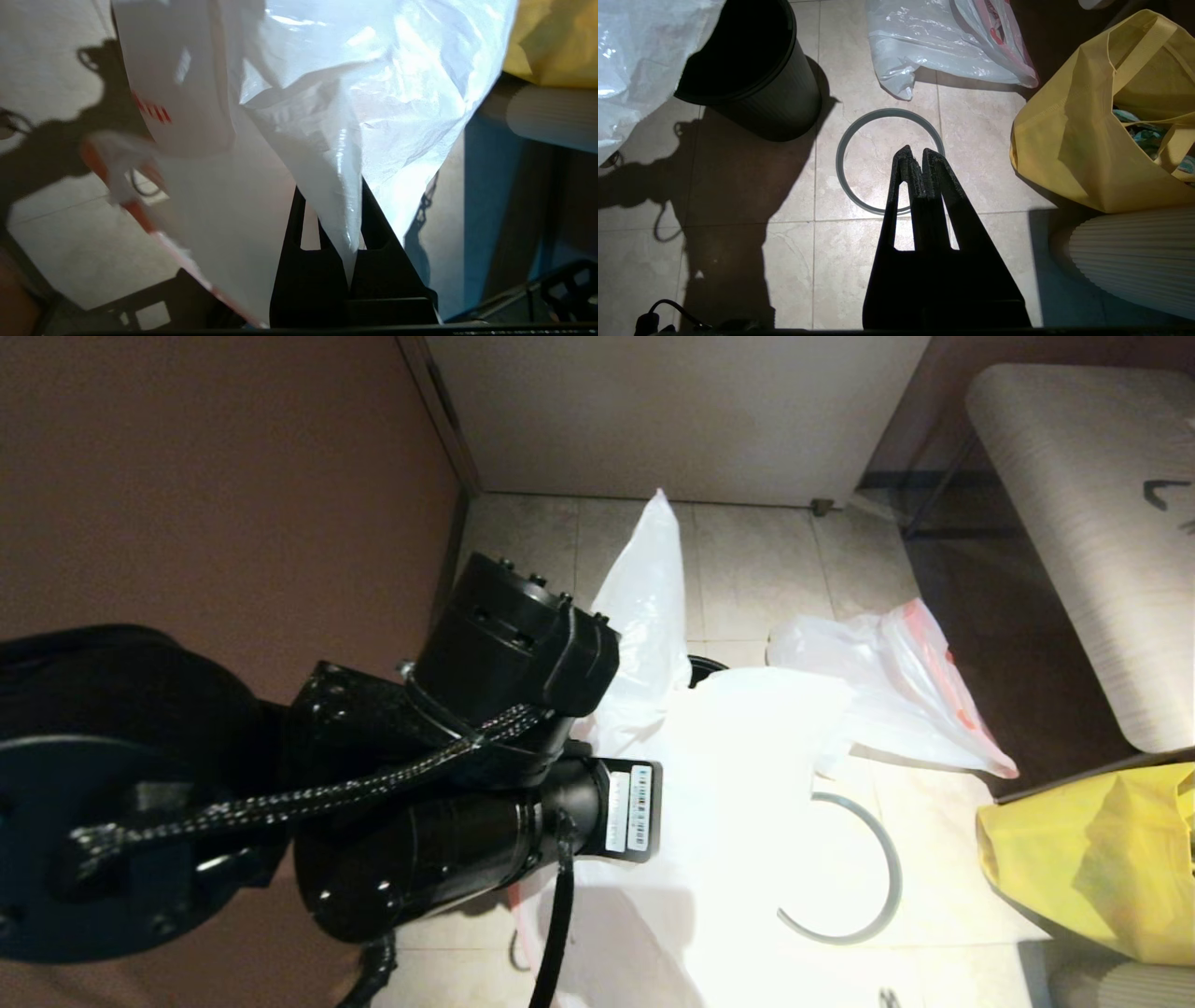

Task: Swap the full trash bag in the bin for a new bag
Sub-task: Put the new garbage bag on the trash can

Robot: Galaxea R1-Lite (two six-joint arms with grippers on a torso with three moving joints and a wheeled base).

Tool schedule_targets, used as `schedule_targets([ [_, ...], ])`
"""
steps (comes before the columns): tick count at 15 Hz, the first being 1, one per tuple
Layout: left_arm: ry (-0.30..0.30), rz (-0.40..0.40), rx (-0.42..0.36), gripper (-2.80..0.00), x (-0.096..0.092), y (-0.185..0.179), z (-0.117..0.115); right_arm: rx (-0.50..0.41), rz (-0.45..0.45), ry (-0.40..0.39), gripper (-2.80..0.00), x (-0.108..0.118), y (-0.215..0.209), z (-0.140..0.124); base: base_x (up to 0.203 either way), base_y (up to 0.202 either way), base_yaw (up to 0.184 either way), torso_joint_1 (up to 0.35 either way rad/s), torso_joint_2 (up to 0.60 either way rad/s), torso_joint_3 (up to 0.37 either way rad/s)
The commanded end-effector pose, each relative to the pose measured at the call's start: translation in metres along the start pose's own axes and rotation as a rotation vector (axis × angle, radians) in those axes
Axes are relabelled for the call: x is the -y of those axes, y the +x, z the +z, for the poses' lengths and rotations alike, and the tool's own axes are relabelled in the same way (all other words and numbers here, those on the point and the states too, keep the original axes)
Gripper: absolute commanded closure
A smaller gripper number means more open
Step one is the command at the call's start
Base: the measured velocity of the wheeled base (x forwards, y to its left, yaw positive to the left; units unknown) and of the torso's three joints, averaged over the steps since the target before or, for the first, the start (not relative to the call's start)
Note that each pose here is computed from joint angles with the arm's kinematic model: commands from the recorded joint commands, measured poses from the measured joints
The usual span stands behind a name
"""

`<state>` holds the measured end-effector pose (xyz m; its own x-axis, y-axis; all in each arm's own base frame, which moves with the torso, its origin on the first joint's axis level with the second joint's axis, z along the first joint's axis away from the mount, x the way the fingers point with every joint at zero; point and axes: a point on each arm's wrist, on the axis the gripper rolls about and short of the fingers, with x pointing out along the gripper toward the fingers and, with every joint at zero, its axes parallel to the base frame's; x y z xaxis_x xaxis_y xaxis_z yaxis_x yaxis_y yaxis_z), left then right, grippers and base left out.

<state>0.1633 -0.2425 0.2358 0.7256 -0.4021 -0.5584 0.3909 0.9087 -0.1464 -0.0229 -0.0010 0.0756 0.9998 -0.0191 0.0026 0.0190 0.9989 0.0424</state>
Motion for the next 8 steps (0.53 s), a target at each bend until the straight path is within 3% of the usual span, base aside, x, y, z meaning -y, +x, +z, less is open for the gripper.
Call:
schedule_targets([
  [1,0.017,0.012,-0.071,0.0,0.013,0.031,-0.004,-0.003,-0.001,0.0,0.0,0.0,0.0,0.0,0.0,0.0,0.0,0.0,0.0,0.0],
  [3,0.01,0.053,-0.126,0.0,0.013,0.067,-0.008,-0.003,0.0,-0.001,0.0,0.0,0.0,0.0,0.0,0.0,0.0,0.0,0.0,0.0],
  [5,-0.034,0.104,-0.13,0.0,0.008,0.113,0.001,-0.002,-0.001,0.0,0.0,0.0,0.0,0.0,0.0,0.0,0.0,0.0,0.0,0.0],
  [8,-0.169,0.223,-0.008,0.0,-0.005,0.183,0.037,-0.003,0.0,0.0,0.0,0.0,0.0,0.0,0.0,0.0,0.0,0.0,0.0,0.0],
])
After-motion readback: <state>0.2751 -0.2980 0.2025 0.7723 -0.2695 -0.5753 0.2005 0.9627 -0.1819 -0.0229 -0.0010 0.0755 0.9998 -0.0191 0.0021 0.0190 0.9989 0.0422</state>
